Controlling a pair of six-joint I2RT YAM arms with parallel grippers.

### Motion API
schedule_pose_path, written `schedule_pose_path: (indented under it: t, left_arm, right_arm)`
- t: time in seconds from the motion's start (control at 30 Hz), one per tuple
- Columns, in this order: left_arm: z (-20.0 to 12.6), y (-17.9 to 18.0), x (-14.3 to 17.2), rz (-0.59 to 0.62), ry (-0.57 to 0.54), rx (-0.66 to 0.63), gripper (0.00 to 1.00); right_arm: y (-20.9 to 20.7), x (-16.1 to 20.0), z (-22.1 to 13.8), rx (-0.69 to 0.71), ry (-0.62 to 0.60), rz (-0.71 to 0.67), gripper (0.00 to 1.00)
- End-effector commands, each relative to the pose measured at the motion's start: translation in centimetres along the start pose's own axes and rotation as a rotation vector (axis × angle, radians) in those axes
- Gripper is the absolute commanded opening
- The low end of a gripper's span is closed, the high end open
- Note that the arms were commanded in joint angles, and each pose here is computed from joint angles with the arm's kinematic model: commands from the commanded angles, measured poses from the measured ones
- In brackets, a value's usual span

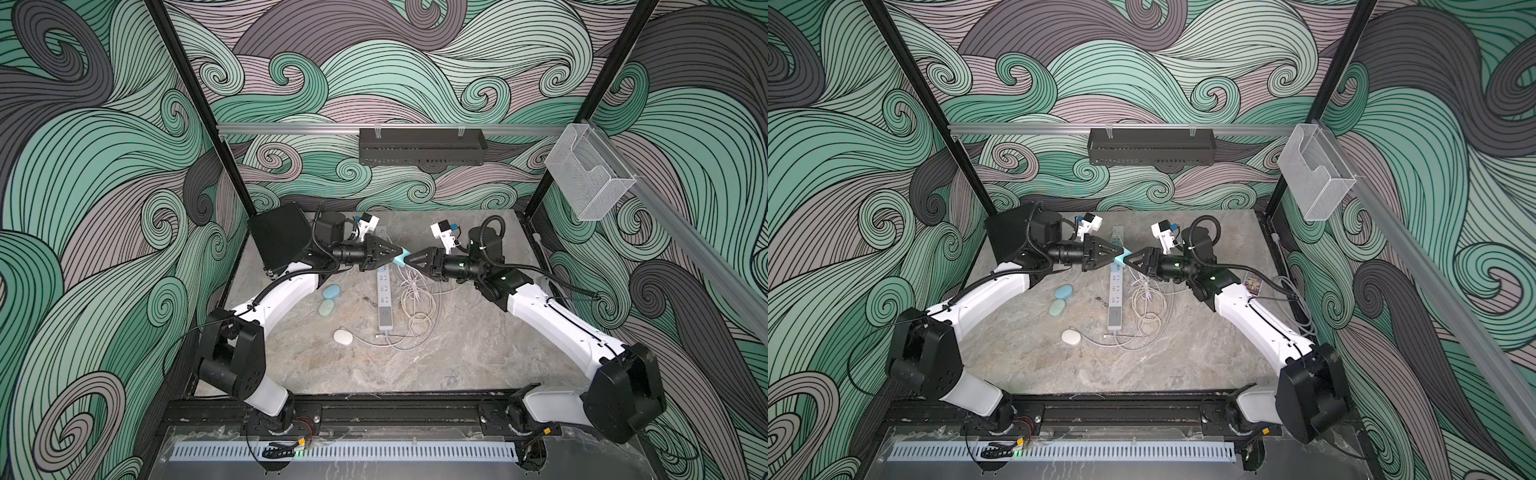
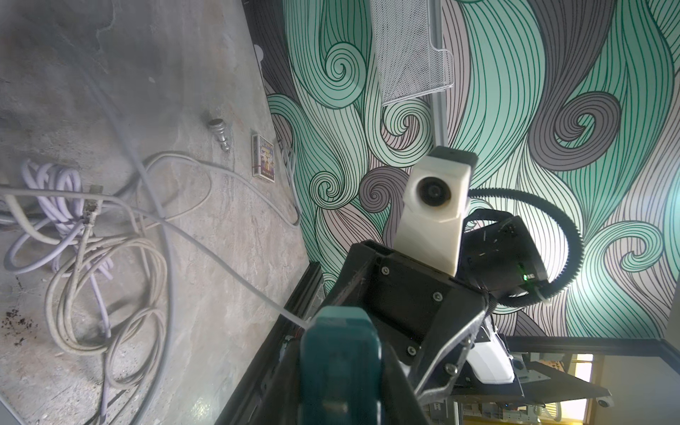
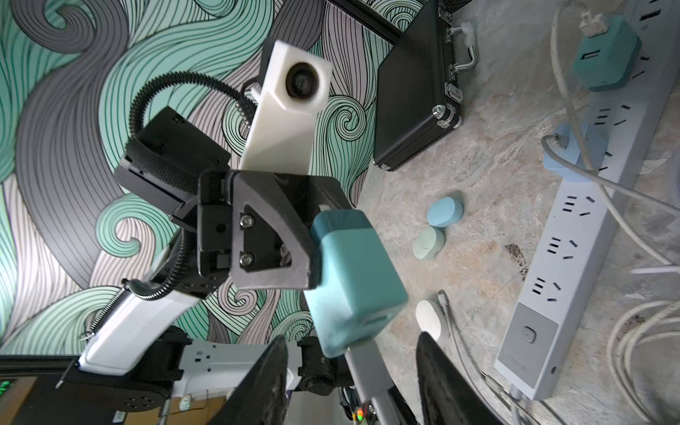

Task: Charge the bluetooth headset
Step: Pick up the plug from the center of the board.

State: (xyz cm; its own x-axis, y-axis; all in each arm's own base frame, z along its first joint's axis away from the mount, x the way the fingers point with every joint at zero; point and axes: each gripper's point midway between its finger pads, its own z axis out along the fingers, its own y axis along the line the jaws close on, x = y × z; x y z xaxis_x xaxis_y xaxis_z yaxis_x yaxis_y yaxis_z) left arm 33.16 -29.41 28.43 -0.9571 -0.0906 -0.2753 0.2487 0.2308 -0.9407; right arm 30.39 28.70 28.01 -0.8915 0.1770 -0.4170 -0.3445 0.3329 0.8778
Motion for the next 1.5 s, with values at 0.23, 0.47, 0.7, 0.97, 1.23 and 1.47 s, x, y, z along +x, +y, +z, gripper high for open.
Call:
schedule_pose_path:
  t: [0.23, 0.47, 0.7, 0.97, 1.23, 1.47]
  left_arm:
    - [-0.3, -1.5, -0.1, 0.066, -0.008, 0.051, 0.05]
    - [0.0, -1.3, 0.0, 0.045, 0.001, 0.071, 0.04]
    - [0.2, -1.5, -0.1, 0.025, 0.000, 0.101, 0.03]
    - [0.4, -1.4, -0.1, 0.015, 0.004, 0.112, 0.07]
    - [-1.9, 0.3, -0.8, 0.050, -0.031, -0.017, 0.51]
    - [-5.2, 2.1, -0.7, 0.123, -0.065, -0.179, 0.61]
  right_arm:
    - [1.6, -1.9, 1.1, -0.150, -0.051, 0.168, 0.40]
    - [2.5, -2.2, 1.2, -0.192, -0.058, 0.149, 0.39]
    - [3.6, -2.6, 1.6, -0.237, -0.062, 0.123, 0.39]
    - [4.4, -3.0, 1.5, -0.251, -0.078, 0.076, 0.12]
    - [3.0, -2.4, 0.8, -0.131, -0.081, 0.041, 0.04]
    - [0.8, -1.4, -0.7, 0.100, -0.066, -0.011, 0.02]
